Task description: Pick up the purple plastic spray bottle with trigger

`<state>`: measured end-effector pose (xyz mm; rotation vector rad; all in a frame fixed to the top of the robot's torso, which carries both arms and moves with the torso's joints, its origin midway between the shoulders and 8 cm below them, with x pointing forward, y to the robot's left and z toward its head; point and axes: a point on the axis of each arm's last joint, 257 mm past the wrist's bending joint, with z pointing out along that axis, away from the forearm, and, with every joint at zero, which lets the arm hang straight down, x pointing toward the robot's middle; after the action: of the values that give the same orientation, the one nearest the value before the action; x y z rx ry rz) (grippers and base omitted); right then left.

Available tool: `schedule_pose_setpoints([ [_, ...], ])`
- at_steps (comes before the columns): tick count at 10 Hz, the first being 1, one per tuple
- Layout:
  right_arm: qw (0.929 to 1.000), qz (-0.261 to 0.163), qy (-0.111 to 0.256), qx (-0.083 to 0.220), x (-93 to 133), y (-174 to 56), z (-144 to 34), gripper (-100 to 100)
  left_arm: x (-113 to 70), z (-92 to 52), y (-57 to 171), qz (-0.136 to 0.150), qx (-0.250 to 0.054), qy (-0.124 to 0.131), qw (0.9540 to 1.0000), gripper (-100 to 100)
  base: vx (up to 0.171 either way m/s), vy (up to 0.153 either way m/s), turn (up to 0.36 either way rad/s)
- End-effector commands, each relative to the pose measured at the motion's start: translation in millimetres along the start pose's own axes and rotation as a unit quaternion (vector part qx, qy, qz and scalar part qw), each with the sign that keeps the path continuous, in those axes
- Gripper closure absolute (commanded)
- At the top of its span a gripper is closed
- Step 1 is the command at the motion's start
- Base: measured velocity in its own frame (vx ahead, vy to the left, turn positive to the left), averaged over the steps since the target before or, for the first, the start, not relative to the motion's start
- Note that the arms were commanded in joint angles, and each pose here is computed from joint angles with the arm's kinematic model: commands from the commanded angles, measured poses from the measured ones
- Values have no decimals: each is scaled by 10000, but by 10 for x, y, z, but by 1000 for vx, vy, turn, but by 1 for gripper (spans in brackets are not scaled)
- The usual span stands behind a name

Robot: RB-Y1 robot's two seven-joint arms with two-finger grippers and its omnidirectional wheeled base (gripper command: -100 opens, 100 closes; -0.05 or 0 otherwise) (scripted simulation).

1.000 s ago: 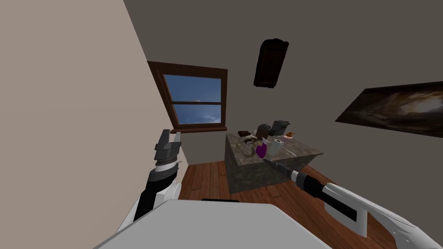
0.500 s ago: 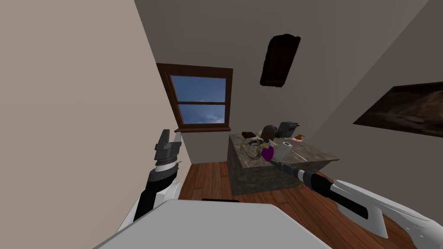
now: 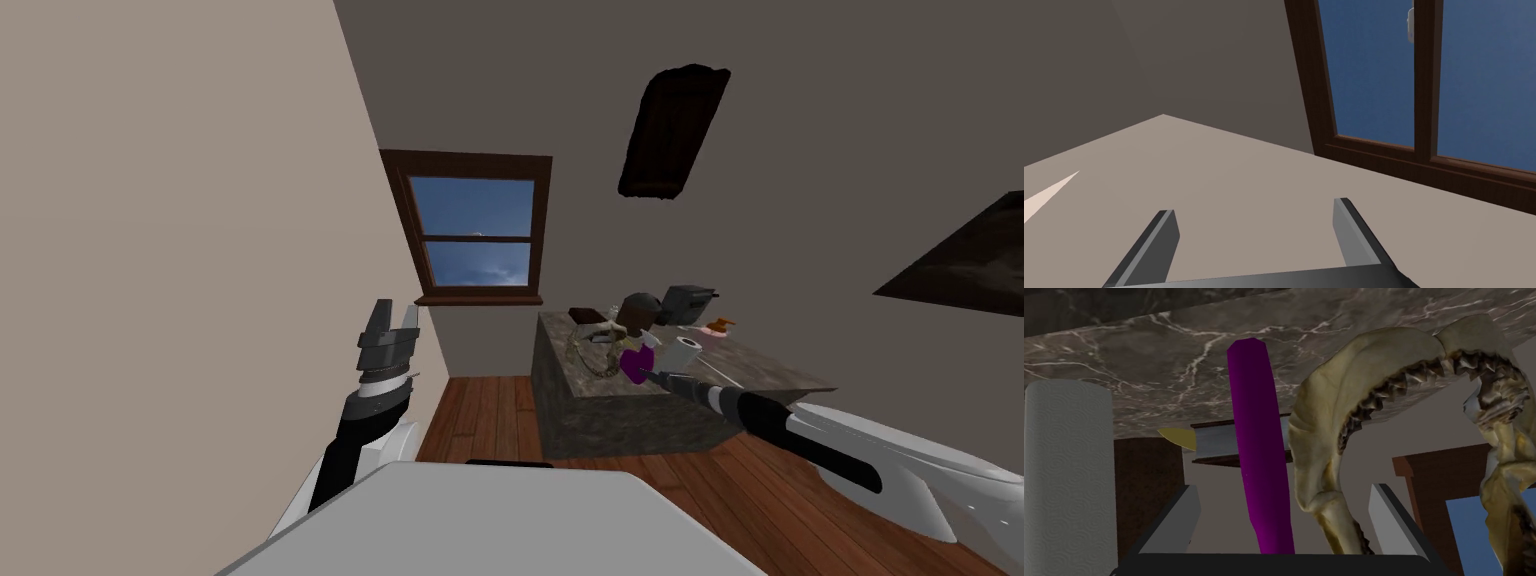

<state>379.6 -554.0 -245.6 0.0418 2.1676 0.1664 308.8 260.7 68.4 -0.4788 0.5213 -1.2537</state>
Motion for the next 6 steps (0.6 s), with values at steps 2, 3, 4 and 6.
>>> schedule_pose_setpoints([
  [2, 9991, -260, 113, 312, -92, -253, -99, -100, 0, 0, 0, 0, 0, 0, 10000, 0, 25, 46, 91],
  [3, 9981, -388, 157, 452, -156, -371, -143, -100, 0, 0, 0, 0, 0, 0, 10000, 0, 21, 43, 109],
  [4, 9988, -310, 137, 356, -115, -314, -135, -100, 0, 0, 0, 0, 0, 0, 10000, 0, 9, 17, 20],
  [6, 9984, -235, 126, 496, -109, -416, -156, -100, 0, 0, 0, 0, 0, 0, 10000, 0, -25, -2, 107],
])
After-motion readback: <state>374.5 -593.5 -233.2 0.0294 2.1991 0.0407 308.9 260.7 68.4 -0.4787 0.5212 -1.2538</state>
